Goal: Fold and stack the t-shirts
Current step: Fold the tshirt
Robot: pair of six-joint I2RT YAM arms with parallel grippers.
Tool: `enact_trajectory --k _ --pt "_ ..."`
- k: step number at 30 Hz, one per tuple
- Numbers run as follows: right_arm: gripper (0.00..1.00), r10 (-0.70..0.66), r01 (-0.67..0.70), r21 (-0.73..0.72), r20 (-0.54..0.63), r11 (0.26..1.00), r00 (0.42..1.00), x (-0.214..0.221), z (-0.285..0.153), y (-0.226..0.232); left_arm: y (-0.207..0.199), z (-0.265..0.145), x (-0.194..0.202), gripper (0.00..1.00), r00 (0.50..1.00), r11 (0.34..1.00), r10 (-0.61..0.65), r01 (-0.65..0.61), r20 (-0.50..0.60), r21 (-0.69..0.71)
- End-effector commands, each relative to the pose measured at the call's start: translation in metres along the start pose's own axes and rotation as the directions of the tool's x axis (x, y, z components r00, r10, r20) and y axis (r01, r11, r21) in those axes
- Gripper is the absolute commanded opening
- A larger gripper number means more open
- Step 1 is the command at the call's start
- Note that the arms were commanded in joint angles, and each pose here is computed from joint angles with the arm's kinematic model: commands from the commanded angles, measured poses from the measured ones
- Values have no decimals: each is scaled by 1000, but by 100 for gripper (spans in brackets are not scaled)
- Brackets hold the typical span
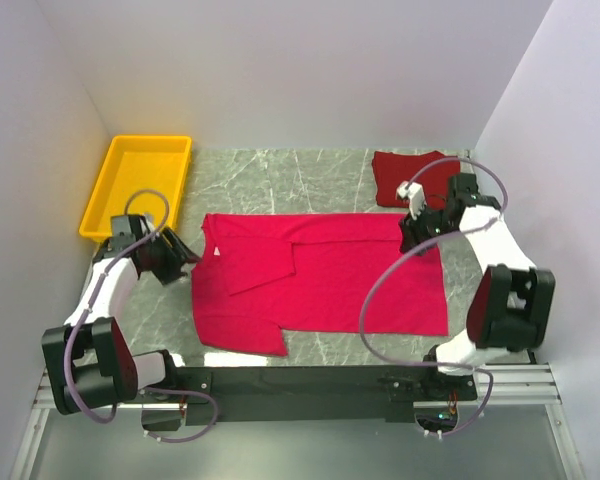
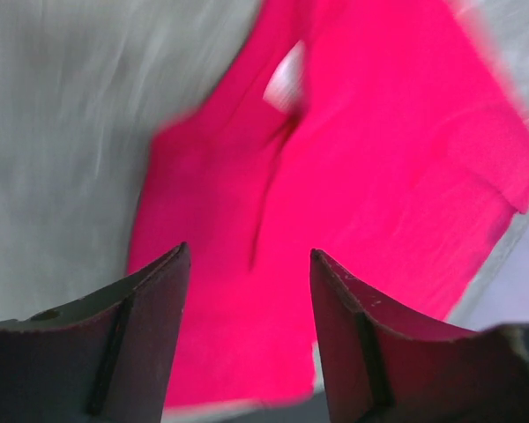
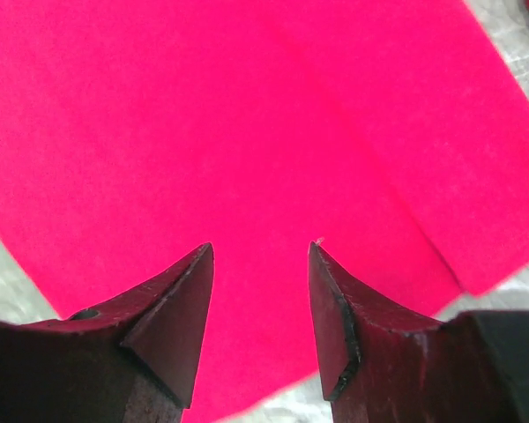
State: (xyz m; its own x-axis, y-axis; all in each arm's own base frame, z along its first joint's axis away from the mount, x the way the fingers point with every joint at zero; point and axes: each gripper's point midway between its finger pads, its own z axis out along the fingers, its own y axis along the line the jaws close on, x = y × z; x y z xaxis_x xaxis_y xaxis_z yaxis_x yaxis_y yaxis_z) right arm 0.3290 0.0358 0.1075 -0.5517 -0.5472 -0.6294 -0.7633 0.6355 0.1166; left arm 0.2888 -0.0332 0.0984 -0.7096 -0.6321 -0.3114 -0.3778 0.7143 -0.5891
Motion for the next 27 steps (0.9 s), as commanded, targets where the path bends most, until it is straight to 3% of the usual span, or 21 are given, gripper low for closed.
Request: enact_trajectory --k 1,7,8,16,22,25,27 --pt "55 -205 205 -12 -45 979 978 18 -12 22 29 -11 62 63 962 963 -224 192 -159 -190" --pt "55 -208 211 19 -116 977 971 40 -17 31 51 -26 101 66 925 865 -339 234 -173 -444" --pt "55 -204 208 29 -114 978 972 41 -16 30 63 -32 106 66 921 819 -358 232 -152 -525" --pt "55 -165 169 34 -93 985 982 50 -9 39 76 -31 109 65 926 756 -356 206 -125 -621" --pt "55 -165 169 29 -102 985 981 57 -11 43 76 -8 115 55 923 780 -344 179 -171 -600" --pt "55 -171 176 37 -104 984 980 57 -14 43 79 -2 117 44 923 780 -339 166 -184 -603" --pt "55 -164 169 37 -105 985 981 57 -16 42 79 0 119 31 921 784 -338 162 -193 -599"
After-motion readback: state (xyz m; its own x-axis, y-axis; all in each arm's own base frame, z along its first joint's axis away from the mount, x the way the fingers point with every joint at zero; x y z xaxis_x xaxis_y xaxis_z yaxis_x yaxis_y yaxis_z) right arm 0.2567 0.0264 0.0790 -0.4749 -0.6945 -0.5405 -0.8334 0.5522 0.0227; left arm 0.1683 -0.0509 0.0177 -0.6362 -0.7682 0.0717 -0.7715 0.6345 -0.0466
